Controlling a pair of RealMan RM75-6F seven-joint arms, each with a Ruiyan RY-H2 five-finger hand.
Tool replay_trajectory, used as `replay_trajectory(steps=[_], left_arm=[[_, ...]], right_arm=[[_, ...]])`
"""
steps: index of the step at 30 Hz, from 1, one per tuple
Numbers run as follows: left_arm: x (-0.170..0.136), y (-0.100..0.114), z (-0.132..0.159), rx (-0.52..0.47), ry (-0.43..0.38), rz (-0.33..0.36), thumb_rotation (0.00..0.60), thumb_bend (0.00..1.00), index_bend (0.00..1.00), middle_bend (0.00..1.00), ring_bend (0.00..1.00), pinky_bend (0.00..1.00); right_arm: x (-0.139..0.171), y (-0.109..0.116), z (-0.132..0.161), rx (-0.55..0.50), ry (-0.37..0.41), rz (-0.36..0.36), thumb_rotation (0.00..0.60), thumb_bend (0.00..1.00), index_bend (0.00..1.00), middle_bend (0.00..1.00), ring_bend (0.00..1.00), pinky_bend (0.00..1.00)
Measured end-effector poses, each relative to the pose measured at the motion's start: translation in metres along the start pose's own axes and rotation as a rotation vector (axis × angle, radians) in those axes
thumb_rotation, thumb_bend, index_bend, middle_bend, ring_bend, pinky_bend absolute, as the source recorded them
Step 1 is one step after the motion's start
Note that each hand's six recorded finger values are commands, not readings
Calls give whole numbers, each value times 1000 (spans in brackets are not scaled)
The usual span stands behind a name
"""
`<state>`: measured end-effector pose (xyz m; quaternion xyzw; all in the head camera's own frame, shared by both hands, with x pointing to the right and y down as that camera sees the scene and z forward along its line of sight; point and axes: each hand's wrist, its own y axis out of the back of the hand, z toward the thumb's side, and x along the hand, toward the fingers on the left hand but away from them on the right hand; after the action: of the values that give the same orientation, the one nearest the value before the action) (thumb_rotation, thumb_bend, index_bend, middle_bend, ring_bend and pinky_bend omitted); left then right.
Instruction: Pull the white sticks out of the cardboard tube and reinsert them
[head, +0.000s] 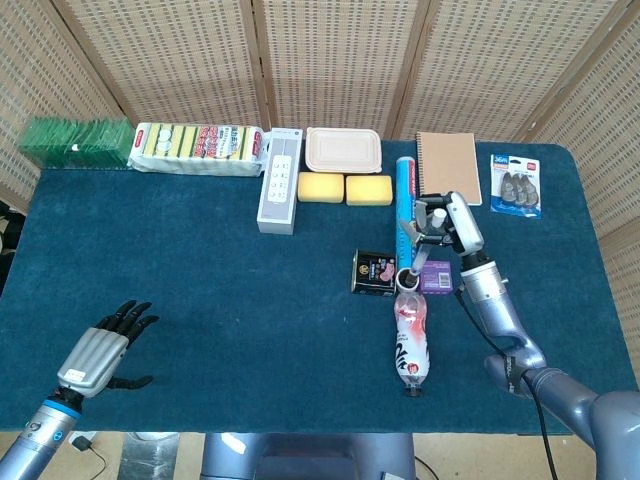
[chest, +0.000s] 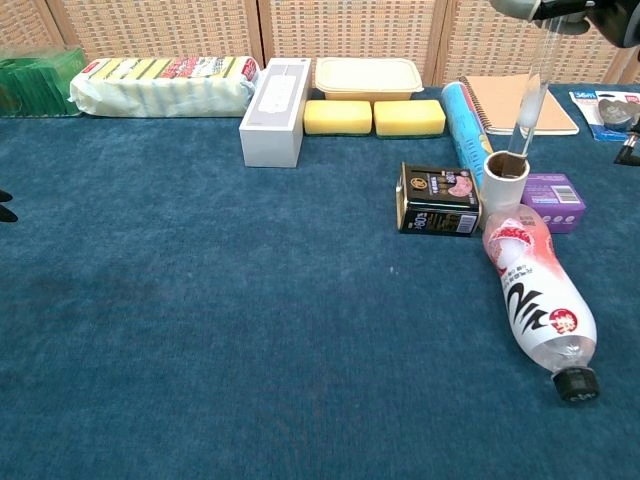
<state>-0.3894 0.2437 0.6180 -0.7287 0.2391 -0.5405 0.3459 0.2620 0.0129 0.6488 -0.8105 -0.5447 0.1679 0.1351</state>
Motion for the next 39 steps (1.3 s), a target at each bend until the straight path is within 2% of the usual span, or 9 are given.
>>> replay_trajectory(steps=[10, 13, 24, 39], left_arm=[[0, -1, 1, 0, -5, 0, 455, 113, 151, 84, 31, 237], [0, -1, 1, 1, -5, -2, 470, 114, 152, 84, 32, 237], [1, -2, 0, 5, -1, -8, 455, 114, 153, 84, 31, 237], [2, -2, 2, 7, -5, -11, 463, 114, 154, 84, 31, 237]], right_arm=[[7, -5, -9, -15, -20, 1, 600, 355, 779, 903, 1000, 1000], [8, -8, -11, -18, -24, 6, 600, 355, 775, 887, 1000, 999], [12, -14, -25, -16, -53, 24, 600, 355, 772, 827, 959, 930], [19, -17, -35, -19, -70, 43, 600, 355, 755, 754, 877, 829]])
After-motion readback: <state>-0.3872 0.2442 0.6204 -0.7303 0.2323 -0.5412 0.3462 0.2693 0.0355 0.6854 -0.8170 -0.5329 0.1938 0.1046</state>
